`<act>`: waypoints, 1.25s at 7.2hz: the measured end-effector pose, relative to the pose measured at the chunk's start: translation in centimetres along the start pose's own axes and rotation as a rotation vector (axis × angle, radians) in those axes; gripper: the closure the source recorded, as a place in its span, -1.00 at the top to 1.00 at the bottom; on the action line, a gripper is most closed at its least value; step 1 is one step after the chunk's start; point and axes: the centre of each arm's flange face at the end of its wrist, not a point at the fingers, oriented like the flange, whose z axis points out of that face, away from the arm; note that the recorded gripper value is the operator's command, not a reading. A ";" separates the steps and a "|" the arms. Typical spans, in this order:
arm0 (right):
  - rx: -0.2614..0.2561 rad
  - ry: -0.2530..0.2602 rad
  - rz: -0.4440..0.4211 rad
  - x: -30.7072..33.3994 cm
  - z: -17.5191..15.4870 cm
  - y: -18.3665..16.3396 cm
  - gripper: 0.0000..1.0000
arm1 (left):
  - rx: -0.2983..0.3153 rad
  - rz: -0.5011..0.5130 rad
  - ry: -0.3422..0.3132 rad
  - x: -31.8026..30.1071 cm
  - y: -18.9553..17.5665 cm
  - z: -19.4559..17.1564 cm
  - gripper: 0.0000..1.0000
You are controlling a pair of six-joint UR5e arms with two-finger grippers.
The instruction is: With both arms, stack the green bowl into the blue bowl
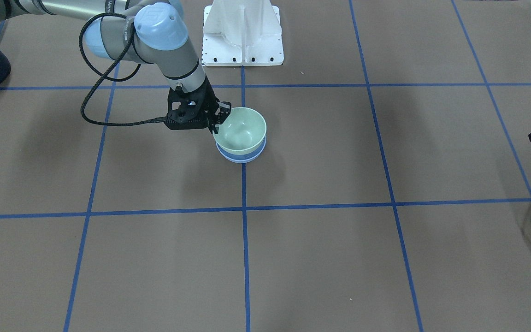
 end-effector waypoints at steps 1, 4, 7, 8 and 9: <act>0.001 0.005 0.004 -0.4 0.3 -0.5 -1.00 | 0.000 -0.001 0.000 0.0 0.0 0.0 0.95; -0.007 0.023 0.007 -0.3 1.6 -0.5 -1.00 | 0.000 -0.002 0.000 0.0 0.0 0.0 0.95; -0.020 0.030 0.002 -0.2 2.4 0.4 -1.00 | -0.004 -0.006 -0.001 -0.2 0.0 0.2 0.95; -0.022 0.029 0.001 -0.3 2.4 0.6 -1.00 | -0.004 -0.006 -0.001 -0.2 0.0 0.2 0.95; -0.024 0.028 -0.001 -0.3 2.5 0.8 -1.00 | -0.005 -0.007 -0.001 -0.2 0.0 0.2 0.95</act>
